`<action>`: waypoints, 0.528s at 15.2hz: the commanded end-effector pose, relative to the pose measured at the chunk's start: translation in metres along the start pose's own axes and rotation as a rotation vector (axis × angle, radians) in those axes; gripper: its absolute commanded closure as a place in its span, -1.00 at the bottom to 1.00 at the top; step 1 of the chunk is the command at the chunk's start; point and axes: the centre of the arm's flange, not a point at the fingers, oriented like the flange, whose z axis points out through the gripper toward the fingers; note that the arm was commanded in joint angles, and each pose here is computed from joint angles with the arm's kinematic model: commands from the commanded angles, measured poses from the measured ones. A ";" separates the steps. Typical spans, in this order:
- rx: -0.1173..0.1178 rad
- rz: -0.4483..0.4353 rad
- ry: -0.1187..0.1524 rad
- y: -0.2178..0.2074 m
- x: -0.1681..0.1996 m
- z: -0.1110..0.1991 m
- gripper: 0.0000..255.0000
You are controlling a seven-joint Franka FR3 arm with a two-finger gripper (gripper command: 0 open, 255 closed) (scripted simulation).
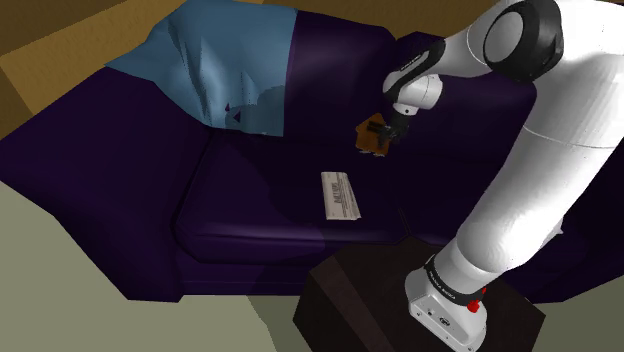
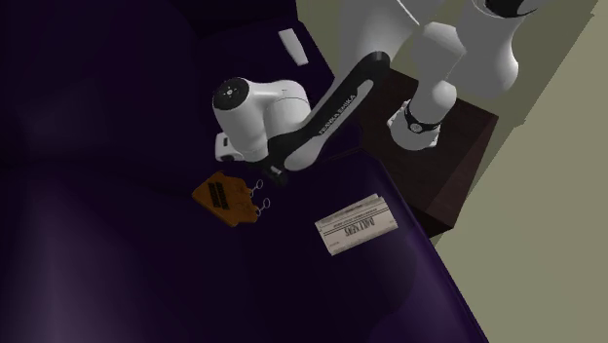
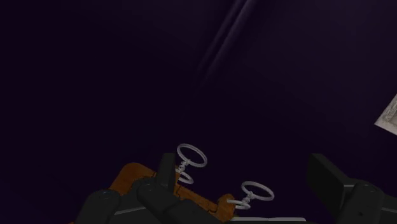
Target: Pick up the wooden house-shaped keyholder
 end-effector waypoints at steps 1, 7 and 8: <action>0.002 0.000 -0.001 0.018 0.009 0.020 -1.00; 0.003 0.001 -0.003 0.033 0.018 0.056 -1.00; 0.003 0.001 -0.003 0.033 0.018 0.061 -1.00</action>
